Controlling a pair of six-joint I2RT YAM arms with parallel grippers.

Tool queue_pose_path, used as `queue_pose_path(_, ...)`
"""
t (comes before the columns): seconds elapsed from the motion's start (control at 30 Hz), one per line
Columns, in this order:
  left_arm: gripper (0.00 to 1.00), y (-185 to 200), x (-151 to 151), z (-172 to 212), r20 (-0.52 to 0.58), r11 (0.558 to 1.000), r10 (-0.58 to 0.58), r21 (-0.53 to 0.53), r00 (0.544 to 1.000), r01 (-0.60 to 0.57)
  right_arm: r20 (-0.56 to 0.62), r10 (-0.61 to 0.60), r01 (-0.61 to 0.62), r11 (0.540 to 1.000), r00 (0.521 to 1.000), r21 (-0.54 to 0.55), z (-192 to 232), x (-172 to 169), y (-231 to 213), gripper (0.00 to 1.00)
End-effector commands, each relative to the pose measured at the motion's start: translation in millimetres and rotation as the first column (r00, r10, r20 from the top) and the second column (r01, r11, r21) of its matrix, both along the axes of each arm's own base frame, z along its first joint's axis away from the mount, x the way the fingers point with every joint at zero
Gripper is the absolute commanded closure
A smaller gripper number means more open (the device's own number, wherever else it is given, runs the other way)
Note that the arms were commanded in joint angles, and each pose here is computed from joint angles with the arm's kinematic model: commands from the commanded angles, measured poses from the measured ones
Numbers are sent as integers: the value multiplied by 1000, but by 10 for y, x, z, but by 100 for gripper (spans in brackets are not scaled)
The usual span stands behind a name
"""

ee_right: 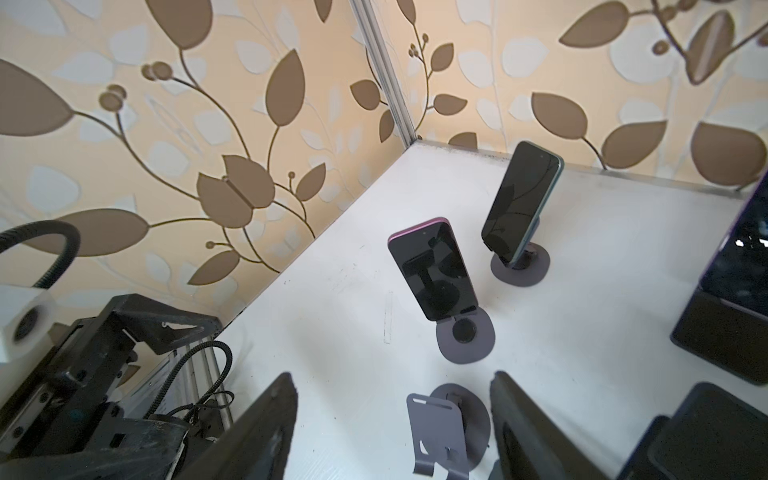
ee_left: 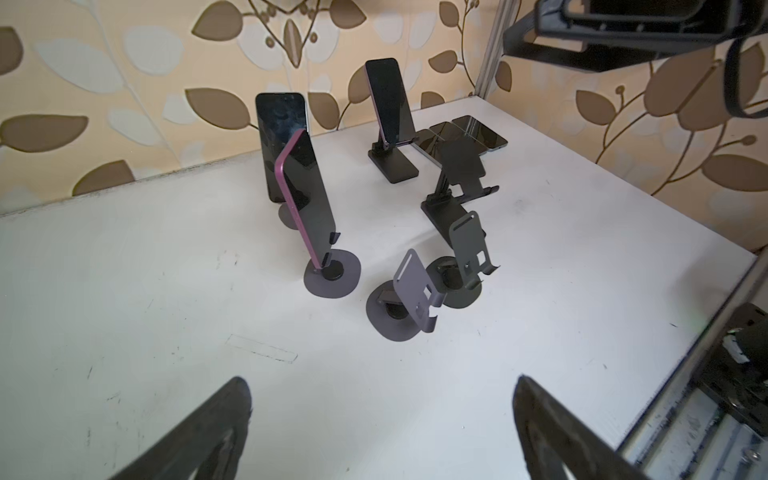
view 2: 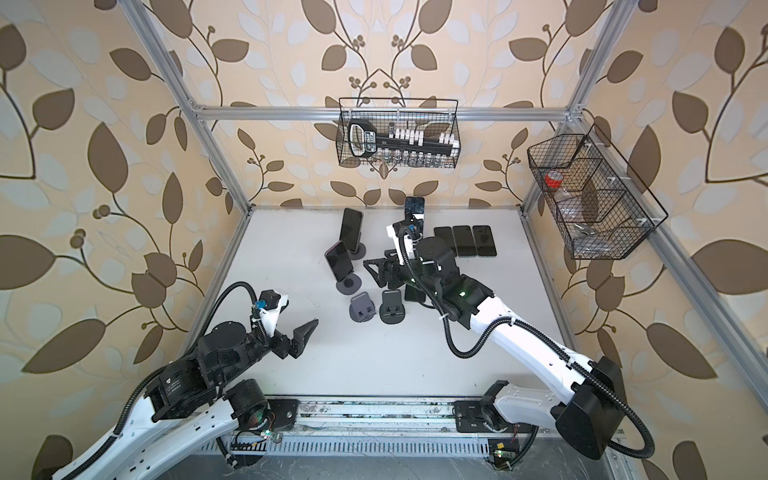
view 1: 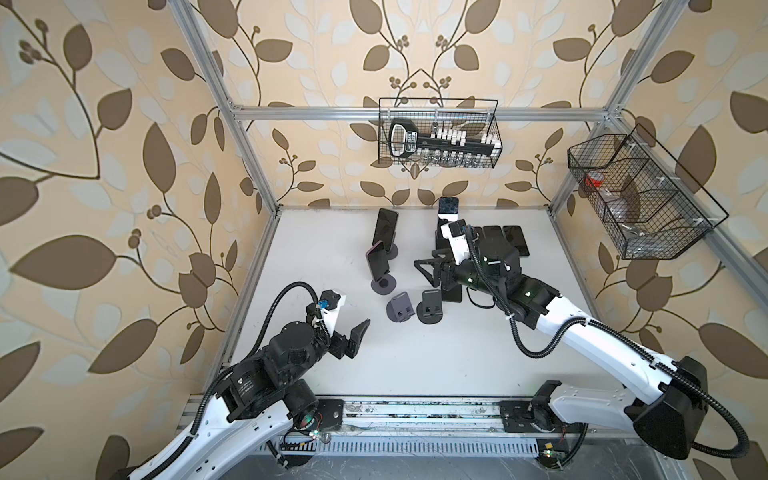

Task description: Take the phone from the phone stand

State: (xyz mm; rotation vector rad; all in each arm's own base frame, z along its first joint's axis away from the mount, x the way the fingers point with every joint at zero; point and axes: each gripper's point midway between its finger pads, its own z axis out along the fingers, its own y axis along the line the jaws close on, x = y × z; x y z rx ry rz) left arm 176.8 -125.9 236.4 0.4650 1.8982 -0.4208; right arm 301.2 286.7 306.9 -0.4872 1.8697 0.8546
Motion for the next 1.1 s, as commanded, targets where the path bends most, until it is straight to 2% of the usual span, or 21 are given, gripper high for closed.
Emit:
queue_pose_path(0.0,2,104,33,30,28,998,55,10,998,-55,116,65,-70,997,991,35,175,-92,115,28)
queue_pose_path(0.23,2,211,75,27,41,993,114,30,993,-115,163,68,-75,996,984,38,28,-173,258,28)
queue_pose_path(0.53,1,228,116,8,46,989,130,62,990,-133,226,86,-78,996,970,-44,-55,-266,450,29)
queue_pose_path(0.87,1,293,122,28,61,985,161,55,985,-164,245,96,-103,995,965,17,-9,-324,468,30)
queue_pose_path(1.07,1,252,180,2,66,982,156,94,986,-161,257,77,-88,996,963,33,132,-387,359,30)
